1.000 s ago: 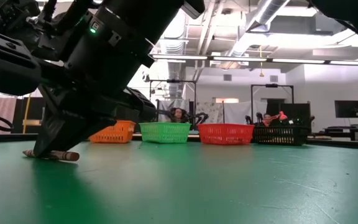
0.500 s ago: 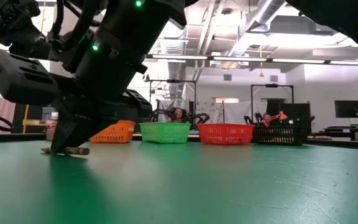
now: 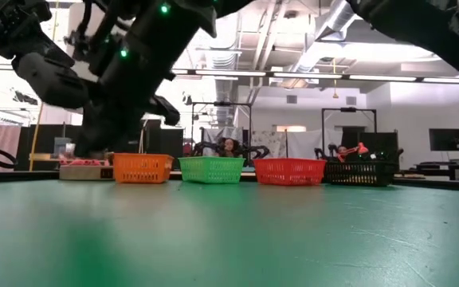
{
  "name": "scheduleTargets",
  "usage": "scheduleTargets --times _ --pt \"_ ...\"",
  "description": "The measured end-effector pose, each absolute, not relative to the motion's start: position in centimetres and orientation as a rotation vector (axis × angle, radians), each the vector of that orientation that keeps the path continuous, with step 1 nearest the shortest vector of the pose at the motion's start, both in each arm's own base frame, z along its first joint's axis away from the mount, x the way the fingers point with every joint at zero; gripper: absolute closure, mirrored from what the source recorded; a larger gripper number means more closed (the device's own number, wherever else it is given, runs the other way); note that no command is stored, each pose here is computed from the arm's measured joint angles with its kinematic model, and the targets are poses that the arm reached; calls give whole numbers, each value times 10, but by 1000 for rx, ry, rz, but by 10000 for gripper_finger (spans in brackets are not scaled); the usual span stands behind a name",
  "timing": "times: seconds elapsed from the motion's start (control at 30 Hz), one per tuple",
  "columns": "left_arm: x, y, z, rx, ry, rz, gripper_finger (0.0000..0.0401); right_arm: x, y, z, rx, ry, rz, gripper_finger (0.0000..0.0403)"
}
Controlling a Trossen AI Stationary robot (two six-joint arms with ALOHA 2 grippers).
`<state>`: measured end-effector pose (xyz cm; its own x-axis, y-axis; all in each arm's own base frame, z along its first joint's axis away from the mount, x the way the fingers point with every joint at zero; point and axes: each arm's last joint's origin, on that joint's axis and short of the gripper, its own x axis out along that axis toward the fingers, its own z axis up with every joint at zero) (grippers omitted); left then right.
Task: Sort crayons
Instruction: Put the brown crayon into the orange bin
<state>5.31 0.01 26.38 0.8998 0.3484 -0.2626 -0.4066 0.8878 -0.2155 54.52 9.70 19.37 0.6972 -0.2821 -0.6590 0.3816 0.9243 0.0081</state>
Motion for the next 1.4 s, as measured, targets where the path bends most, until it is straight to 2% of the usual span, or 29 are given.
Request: scheduleTargets --times 0.43,0.9,1.4 --pt "53 0 264 -270 220 396 209 544 -3 237 71 690 -481 403" --pt "53 0 264 -270 220 396 209 543 -106 249 160 551 -559 403" --pt "53 0 264 -270 220 396 209 544 -137 234 233 446 -528 397"
